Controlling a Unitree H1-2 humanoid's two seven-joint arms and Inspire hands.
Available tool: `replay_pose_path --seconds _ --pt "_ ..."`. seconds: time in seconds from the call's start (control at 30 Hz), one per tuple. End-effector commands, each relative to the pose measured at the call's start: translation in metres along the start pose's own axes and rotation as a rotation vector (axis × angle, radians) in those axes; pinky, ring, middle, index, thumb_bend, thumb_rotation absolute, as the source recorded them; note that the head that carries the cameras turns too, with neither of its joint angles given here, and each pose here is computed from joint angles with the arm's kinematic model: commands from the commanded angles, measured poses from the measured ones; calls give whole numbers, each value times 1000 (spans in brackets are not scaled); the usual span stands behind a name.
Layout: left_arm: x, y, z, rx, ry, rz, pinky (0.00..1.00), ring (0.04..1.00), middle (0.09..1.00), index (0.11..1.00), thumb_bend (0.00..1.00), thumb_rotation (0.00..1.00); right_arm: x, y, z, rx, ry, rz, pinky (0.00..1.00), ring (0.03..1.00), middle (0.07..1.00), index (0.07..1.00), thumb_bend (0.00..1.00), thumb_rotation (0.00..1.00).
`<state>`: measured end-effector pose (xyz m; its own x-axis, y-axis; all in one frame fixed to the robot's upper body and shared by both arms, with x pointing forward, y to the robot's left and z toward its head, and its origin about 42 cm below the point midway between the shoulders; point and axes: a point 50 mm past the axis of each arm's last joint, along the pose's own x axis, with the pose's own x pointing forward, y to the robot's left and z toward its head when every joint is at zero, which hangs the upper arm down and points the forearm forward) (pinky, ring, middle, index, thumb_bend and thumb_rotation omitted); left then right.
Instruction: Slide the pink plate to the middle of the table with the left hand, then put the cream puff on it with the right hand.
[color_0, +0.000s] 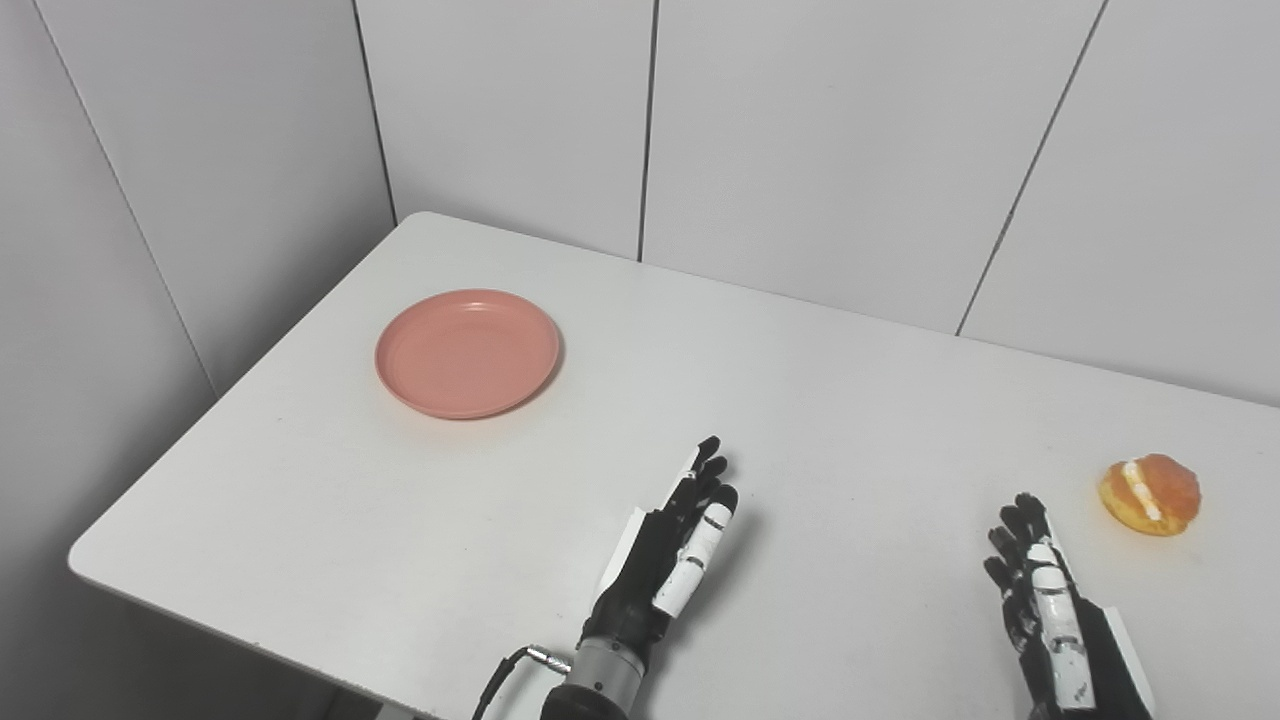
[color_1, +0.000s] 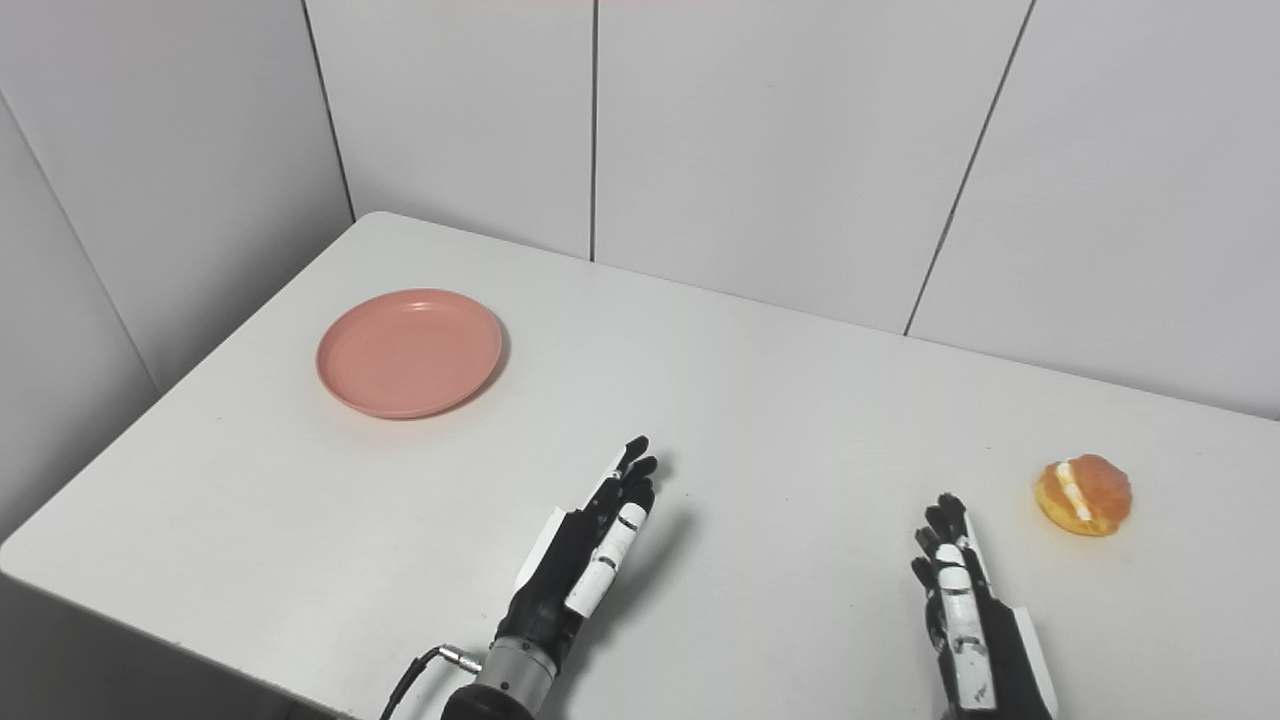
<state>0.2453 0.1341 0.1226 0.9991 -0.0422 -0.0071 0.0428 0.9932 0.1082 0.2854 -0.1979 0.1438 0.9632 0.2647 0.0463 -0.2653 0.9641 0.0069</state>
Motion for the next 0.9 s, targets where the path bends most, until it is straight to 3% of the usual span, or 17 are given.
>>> replay_pose_path --seconds 0.0,0.37,0.87 --pt "-10 -6 -2 -12 17 13 906 944 957 952 510 1000 5 3 19 -13 -91 13 1000 1000 1000 1000 39 1000" --pt "-7 4 5 -13 -15 27 907 945 955 950 507 987 5 7 22 -1 -97 13 1000 1000 1000 1000 14 1000" --pt "-3 25 37 -9 -83 4 871 917 937 922 418 972 8 11 21 9 -104 17 1000 1000 1000 1000 36 1000"
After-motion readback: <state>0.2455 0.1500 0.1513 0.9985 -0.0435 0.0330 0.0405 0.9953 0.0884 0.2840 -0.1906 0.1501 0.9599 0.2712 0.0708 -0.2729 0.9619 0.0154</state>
